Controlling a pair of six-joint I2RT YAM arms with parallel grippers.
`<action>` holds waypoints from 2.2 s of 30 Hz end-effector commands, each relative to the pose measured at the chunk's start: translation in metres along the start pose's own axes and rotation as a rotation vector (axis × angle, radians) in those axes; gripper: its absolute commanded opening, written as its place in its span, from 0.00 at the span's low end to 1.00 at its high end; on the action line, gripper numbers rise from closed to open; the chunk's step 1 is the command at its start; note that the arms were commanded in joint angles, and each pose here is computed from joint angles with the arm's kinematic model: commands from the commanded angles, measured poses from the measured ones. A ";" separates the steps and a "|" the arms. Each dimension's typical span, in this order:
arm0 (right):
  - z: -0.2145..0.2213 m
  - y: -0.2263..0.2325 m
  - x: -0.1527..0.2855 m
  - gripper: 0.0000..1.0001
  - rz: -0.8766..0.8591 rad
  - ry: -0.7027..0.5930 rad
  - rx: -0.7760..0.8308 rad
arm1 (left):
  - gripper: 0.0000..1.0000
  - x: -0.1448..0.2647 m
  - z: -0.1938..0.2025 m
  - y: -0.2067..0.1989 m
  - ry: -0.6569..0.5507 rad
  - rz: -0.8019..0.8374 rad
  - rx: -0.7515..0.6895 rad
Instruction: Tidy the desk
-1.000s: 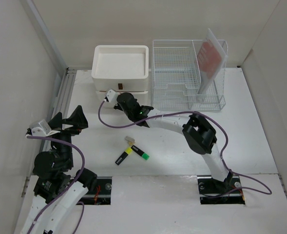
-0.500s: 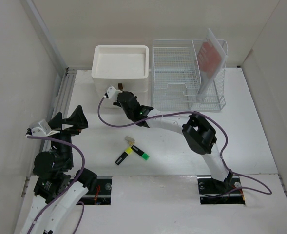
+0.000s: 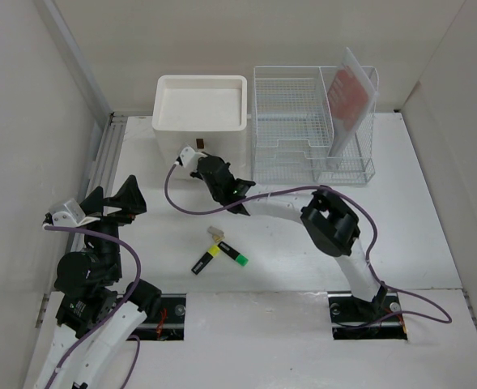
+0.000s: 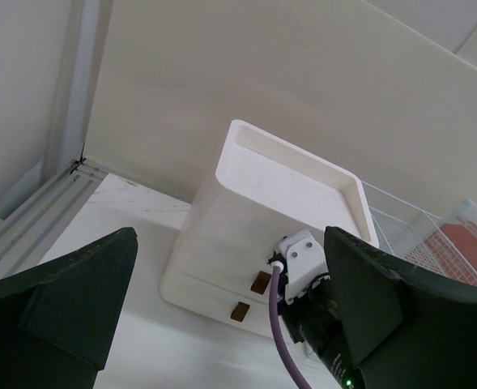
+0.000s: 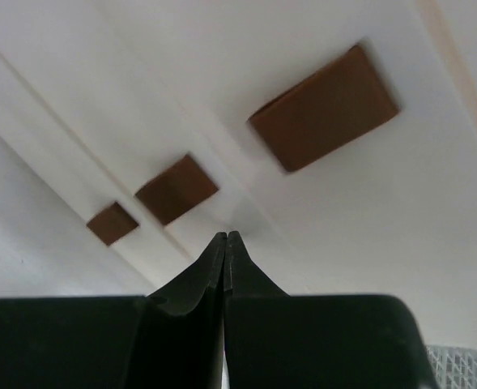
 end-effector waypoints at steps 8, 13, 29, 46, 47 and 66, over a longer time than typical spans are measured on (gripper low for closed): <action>-0.048 -0.007 0.098 0.10 -0.441 -0.146 -0.099 | 1.00 -0.003 0.001 -0.003 -0.008 0.010 -0.001; -0.073 -0.054 0.142 1.00 -0.463 -0.228 -0.071 | 1.00 -0.016 0.020 -0.009 0.062 -0.007 -0.032; -0.050 -0.298 0.226 0.97 -0.034 -0.387 -0.489 | 0.85 -0.080 0.189 -0.055 0.676 0.054 -0.211; -0.035 -0.310 0.249 0.97 -0.034 -0.434 -0.544 | 0.75 -0.065 0.260 -0.037 0.649 0.096 0.342; -0.036 -0.310 0.249 0.97 -0.034 -0.434 -0.544 | 0.75 -0.067 0.261 -0.038 0.638 0.107 0.332; -0.028 -0.301 0.231 0.97 -0.049 -0.400 -0.545 | 0.73 -0.112 0.305 -0.019 0.671 0.036 0.033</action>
Point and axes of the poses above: each gripper's point midway between its finger pads, its own x axis back along the fingers, its own y axis along the line the jaws close on, z = x × y, the point moved 6 cm from there along x, back along the fingers, and after that the axes turned 1 degree about -x, right-handed, at the moved point
